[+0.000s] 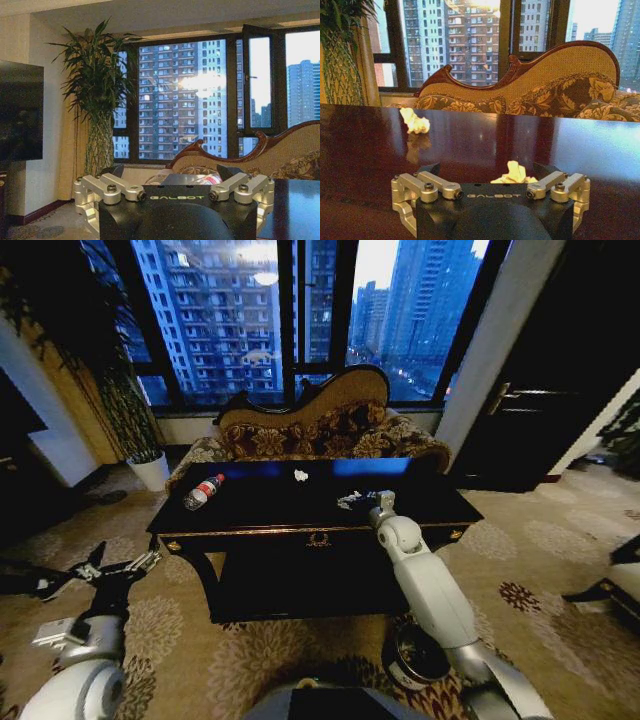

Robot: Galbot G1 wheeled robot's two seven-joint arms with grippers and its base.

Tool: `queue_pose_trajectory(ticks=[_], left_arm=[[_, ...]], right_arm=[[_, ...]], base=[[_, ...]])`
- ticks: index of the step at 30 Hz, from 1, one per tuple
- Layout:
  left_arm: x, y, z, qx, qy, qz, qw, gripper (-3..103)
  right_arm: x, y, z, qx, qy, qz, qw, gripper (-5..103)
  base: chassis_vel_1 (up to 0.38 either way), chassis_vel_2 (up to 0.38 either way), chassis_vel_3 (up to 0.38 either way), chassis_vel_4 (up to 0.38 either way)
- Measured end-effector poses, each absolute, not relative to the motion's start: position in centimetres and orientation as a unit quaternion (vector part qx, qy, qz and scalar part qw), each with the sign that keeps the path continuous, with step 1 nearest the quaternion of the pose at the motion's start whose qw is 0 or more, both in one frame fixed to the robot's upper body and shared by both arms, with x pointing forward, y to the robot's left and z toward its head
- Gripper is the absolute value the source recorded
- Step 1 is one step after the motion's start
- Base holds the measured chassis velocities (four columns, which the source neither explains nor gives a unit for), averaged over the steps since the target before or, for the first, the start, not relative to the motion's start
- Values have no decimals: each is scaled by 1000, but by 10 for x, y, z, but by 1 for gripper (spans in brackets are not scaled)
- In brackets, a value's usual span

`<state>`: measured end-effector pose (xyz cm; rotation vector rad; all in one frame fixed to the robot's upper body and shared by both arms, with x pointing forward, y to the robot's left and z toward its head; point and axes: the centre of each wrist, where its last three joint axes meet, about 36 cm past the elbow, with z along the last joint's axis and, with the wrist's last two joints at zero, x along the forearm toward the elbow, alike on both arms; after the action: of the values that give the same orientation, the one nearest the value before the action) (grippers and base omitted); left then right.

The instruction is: Move to the front of the table and place the trash on the table into the trash bin.

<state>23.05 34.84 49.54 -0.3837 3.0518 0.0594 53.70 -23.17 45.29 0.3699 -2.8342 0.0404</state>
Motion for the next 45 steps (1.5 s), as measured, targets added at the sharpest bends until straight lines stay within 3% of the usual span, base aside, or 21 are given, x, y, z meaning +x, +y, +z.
queue_pose_trajectory(ticks=[11, 16, 17, 19, 21, 23, 24, 25, 28, 30, 31, 36, 45], left_arm=[[231, 349, 495, -124, 992, 19, 34, 100], [231, 350, 495, -125, 991, 19, 34, 100], [231, 350, 495, -125, 991, 19, 34, 100], [231, 351, 496, -125, 991, 20, 34, 100], [231, 352, 496, -125, 991, 20, 35, 100], [231, 352, 496, -125, 991, 20, 35, 100], [231, 352, 496, -125, 991, 20, 35, 100], [231, 352, 497, -125, 991, 20, 36, 100], [231, 352, 497, -125, 991, 20, 36, 100], [231, 353, 498, -125, 991, 21, 37, 100], [231, 353, 498, -125, 991, 21, 37, 100], [231, 353, 501, -124, 991, 21, 41, 100], [231, 352, 502, -123, 991, 19, 43, 100]], right_arm=[[539, -234, 448, 123, -983, 20, 138, 102], [538, -234, 444, 120, -983, 27, 135, 88], [537, -234, 443, 120, -983, 28, 135, 77], [537, -234, 442, 119, -983, 29, 135, 77], [536, -235, 440, 118, -983, 31, 135, 61], [536, -235, 440, 118, -983, 31, 135, 61], [536, -235, 440, 117, -983, 32, 135, 56], [535, -237, 439, 114, -984, 34, 134, 40], [535, -238, 440, 114, -984, 36, 133, 34], [534, -238, 440, 113, -984, 36, 131, 23], [534, -238, 440, 113, -984, 36, 131, 23], [531, -238, 437, 112, -985, 42, 124, 3], [522, -241, 443, 110, -987, 36, 112, 0]], base=[[0, 0, 0, 0], [0, 0, 0, 0], [0, 0, 0, 0], [0, 0, 0, 0], [0, 0, 0, 0], [0, 0, 0, 0], [0, 0, 0, 0], [0, 0, 0, 0], [0, 0, 0, 0], [0, 0, 0, 0], [0, 0, 0, 0], [0, 0, 0, 0], [0, 0, 0, 0]])
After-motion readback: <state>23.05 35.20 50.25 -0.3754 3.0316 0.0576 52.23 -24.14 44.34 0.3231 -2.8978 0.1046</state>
